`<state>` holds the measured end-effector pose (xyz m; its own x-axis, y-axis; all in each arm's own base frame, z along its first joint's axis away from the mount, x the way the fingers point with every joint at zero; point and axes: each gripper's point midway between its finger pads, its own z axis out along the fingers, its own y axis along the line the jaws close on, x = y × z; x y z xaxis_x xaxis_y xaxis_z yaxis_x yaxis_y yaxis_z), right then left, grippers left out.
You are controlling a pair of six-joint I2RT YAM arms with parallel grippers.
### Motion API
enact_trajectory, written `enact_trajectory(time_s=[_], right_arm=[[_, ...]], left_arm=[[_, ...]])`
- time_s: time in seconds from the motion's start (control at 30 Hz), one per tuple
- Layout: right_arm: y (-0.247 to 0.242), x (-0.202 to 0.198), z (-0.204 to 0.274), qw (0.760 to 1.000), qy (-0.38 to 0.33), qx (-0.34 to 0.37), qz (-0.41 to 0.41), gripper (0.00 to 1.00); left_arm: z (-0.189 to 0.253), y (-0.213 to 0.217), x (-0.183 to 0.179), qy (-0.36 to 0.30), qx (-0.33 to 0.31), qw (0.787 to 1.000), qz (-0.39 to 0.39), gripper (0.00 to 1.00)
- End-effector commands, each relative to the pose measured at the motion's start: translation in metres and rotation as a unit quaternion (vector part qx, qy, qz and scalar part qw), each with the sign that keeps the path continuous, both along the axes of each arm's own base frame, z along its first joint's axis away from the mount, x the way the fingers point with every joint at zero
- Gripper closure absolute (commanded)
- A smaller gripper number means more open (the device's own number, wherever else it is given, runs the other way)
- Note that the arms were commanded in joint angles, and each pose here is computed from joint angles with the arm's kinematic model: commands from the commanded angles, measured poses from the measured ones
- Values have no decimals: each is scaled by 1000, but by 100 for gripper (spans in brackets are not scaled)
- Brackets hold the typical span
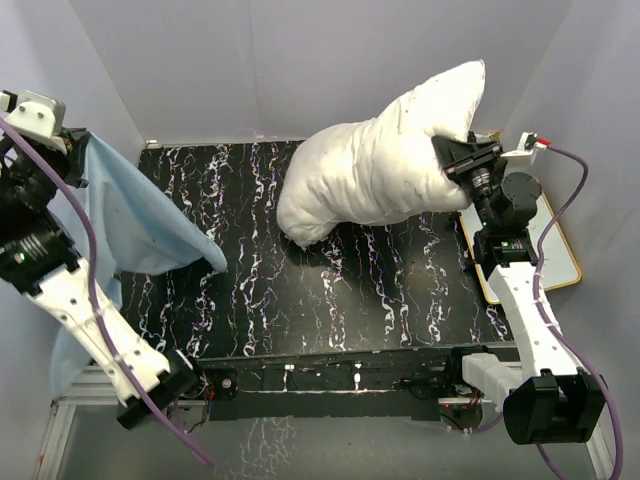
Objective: Remove the pillowcase from the pillow
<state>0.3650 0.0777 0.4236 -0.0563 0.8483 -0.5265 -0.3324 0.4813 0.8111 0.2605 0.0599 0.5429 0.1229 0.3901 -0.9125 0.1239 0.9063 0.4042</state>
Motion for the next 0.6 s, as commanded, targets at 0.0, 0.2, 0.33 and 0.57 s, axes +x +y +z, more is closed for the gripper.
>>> enact_trajectory(time_s=[0.0,0.2,0.33,0.57], right_arm=[[19,-3,-62,995,82,-17,47,92],[41,-11,-172,968,221,-51,109,92],[28,-9,-195,959,258,-93,77,81],[-23,1,-156,944,255,-201,-54,24]], left_arm=[[-79,8,40,122,-151,979,-69,99],[-151,-61,61,225,-158,954,-120,99],[-210,-76,82,305,-143,936,-103,98],[-285,-60,118,417,-78,905,-46,50]])
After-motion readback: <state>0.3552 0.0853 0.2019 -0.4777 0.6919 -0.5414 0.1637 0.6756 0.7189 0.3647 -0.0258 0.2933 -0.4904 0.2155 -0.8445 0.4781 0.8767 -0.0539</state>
